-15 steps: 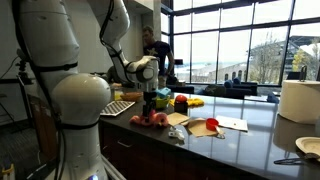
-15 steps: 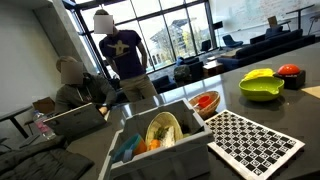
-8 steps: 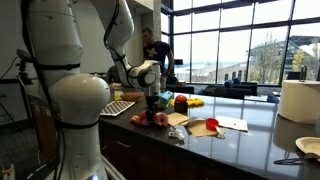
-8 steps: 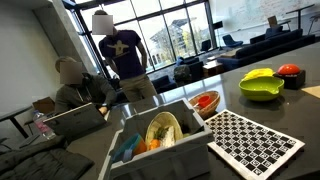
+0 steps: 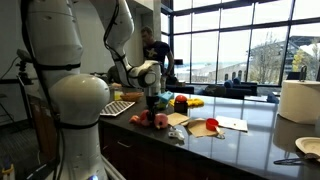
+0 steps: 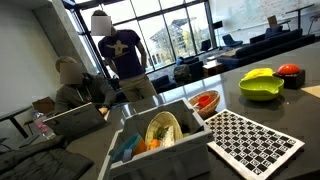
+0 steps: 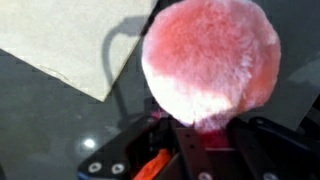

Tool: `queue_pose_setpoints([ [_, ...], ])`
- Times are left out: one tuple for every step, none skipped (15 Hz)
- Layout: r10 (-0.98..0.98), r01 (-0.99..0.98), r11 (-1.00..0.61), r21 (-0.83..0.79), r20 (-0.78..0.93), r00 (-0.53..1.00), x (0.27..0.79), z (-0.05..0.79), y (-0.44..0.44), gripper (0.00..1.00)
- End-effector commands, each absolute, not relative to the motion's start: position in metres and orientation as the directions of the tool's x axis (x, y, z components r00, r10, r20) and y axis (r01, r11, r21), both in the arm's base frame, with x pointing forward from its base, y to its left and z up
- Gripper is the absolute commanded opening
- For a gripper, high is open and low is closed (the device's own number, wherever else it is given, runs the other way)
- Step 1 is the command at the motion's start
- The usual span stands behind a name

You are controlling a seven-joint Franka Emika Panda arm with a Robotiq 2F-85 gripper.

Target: Move the pink doll to the left

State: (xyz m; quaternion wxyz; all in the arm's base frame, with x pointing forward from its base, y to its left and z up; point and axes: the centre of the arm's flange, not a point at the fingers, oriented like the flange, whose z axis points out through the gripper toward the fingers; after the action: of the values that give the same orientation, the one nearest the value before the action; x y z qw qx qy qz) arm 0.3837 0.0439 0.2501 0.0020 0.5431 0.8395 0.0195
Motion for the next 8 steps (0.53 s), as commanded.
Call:
queue_pose_setpoints([
  [0.901,0.9,0.432,0.062,0.007,-0.433,0.365,0.257,0.047,0.05],
  [0.897,0.896,0.44,0.063,0.012,-0.441,0.366,0.26,0.05,0.05],
  [0.894,0.892,0.447,0.062,0.011,-0.449,0.366,0.266,0.054,0.04],
  [0.89,0.889,0.455,0.06,0.009,-0.456,0.366,0.268,0.057,0.04],
  [0.886,0.884,0.463,0.06,0.007,-0.464,0.365,0.273,0.062,0.05],
  [0.882,0.881,0.47,0.057,0.004,-0.471,0.365,0.278,0.066,0.05],
  [0.878,0.877,0.478,0.056,-0.002,-0.479,0.365,0.282,0.071,0.05],
  [0.873,0.872,0.487,0.056,-0.004,-0.487,0.365,0.288,0.076,0.05],
])
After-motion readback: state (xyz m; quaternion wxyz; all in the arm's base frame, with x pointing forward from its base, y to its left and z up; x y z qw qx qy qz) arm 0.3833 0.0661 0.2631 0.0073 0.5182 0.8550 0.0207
